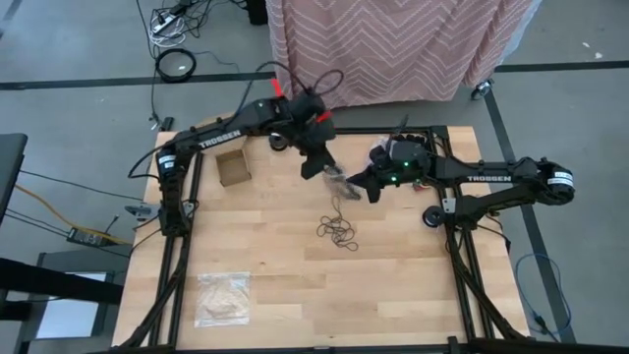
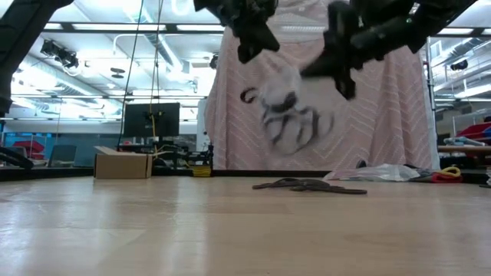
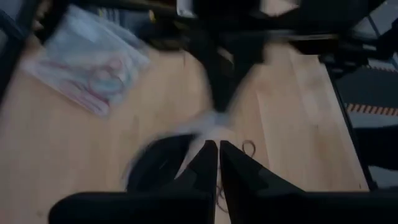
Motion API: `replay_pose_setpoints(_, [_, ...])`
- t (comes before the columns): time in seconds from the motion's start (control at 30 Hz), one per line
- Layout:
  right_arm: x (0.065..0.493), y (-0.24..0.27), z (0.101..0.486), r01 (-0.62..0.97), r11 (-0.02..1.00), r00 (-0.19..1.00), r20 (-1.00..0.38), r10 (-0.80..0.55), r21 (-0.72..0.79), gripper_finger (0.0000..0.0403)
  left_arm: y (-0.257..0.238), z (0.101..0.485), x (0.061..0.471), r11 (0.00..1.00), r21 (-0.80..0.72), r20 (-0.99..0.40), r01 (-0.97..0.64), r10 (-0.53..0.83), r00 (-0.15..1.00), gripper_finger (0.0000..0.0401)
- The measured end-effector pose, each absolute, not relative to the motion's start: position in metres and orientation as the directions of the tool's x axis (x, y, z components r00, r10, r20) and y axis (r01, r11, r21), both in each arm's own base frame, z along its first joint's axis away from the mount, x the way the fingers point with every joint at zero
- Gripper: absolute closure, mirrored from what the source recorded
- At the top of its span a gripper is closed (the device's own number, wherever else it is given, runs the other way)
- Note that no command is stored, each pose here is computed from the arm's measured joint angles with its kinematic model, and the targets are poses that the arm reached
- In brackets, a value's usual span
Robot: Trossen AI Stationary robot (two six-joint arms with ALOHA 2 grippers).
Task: Sort rubber bands
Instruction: Put the black rubber band into the transparent zip bag
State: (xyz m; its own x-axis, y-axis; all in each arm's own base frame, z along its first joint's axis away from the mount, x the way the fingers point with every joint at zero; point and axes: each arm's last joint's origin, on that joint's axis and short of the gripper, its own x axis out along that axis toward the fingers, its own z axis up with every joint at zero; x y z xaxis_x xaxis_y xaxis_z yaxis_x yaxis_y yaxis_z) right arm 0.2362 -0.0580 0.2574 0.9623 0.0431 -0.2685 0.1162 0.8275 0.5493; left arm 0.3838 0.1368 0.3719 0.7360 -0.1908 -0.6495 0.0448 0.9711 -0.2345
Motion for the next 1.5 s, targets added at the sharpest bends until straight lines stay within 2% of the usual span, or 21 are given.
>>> replay_pose_setpoints(0.07, [0.238,-0.057,0.266,-0.002,0.845,0.977,-0.18,0.117,0.535,0.0403,0.138,0.383,0.381,0.974,-0.223,-0.638,0.046,-0.181,0.749,0.0373])
replay_pose_setpoints(0.1, [0.237,-0.058,0.269,0.0,0.849,0.981,-0.163,0.102,0.529,0.0403,0.138,0.388,0.379,0.975,-0.216,-0.636,0.049,-0.179,0.751,0.0373])
replay_pose_setpoints(0.27, [0.234,-0.066,0.265,0.267,0.815,0.96,-0.22,-0.175,0.514,0.0403,0.138,0.41,0.367,0.992,-0.127,-0.663,0.005,-0.089,0.744,0.0373])
replay_pose_setpoints(0.4, [0.234,-0.068,0.27,0.21,0.832,0.975,-0.171,-0.14,0.514,0.0403,0.136,0.41,0.354,0.997,-0.064,-0.759,-0.037,-0.024,0.651,0.0373])
replay_pose_setpoints(0.57, [0.233,-0.068,0.27,0.202,0.833,0.976,-0.173,-0.13,0.516,0.0403,0.135,0.394,0.339,0.996,-0.088,-0.877,-0.033,-0.062,0.477,0.0373])
replay_pose_setpoints(0.87, [0.233,-0.068,0.27,0.193,0.834,0.978,-0.172,-0.12,0.516,0.0403,0.142,0.384,0.333,0.986,-0.03,-0.901,-0.165,0.044,0.431,0.0363])
replay_pose_setpoints(1.0, [0.233,-0.068,0.27,0.194,0.835,0.978,-0.172,-0.121,0.514,0.0403,0.144,0.377,0.33,0.982,-0.063,-0.909,-0.178,0.017,0.416,0.0332])
replay_pose_setpoints(1.13, [0.233,-0.069,0.27,0.196,0.835,0.977,-0.17,-0.125,0.514,0.0403,0.15,0.366,0.328,0.972,-0.086,-0.923,-0.217,0.004,0.384,0.0283])
replay_pose_setpoints(1.3, [0.233,-0.07,0.27,0.2,0.834,0.977,-0.17,-0.129,0.515,0.0403,0.157,0.347,0.331,0.957,-0.059,-0.926,-0.284,0.054,0.373,0.0225])
replay_pose_setpoints(1.5, [0.233,-0.07,0.27,0.2,0.831,0.977,-0.17,-0.129,0.519,0.0403,0.151,0.344,0.317,0.942,-0.025,-0.885,-0.335,0.135,0.446,0.0204])
